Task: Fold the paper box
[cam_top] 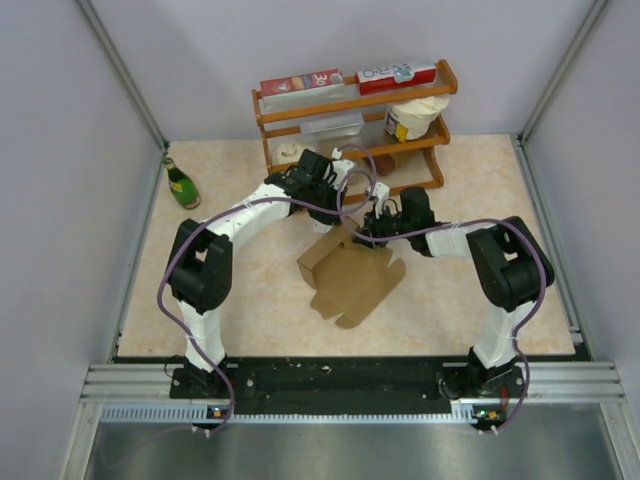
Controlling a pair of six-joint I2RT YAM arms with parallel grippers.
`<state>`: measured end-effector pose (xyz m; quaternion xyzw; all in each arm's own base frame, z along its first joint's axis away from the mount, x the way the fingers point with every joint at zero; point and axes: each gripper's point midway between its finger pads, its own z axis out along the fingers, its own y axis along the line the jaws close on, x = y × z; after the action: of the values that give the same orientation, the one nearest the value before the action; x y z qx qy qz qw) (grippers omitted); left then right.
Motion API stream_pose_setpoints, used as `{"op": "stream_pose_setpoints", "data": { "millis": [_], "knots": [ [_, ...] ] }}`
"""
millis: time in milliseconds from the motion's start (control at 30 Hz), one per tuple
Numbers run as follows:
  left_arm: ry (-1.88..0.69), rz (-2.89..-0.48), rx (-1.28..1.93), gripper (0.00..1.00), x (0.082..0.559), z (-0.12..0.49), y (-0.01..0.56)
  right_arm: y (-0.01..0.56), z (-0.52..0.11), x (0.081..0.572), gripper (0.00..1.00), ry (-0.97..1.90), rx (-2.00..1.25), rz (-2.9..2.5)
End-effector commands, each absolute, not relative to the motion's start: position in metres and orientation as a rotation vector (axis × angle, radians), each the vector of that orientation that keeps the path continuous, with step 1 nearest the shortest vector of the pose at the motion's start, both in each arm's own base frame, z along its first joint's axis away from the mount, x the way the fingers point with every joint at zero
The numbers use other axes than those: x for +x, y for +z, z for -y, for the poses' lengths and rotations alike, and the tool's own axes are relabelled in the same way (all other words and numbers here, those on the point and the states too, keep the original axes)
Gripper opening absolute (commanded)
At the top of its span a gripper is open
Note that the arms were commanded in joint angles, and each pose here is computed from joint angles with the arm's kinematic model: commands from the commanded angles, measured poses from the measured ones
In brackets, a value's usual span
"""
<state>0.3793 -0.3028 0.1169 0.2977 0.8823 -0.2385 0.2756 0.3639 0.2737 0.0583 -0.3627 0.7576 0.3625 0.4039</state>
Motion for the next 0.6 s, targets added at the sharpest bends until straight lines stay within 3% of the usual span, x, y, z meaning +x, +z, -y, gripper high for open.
{"op": "stream_pose_setpoints", "data": {
  "millis": [0, 567],
  "knots": [
    [-0.678, -2.351, 0.833, 0.0, 0.377, 0.308, 0.117, 0.073, -0.284, 0.365, 0.29, 0.972, -0.895, -1.829],
    [-0.8, -2.349, 0.876, 0.0, 0.355, 0.317, 0.113, 0.082, -0.276, 0.346, 0.1, 0.894, -0.779, -1.816]
  ]
}}
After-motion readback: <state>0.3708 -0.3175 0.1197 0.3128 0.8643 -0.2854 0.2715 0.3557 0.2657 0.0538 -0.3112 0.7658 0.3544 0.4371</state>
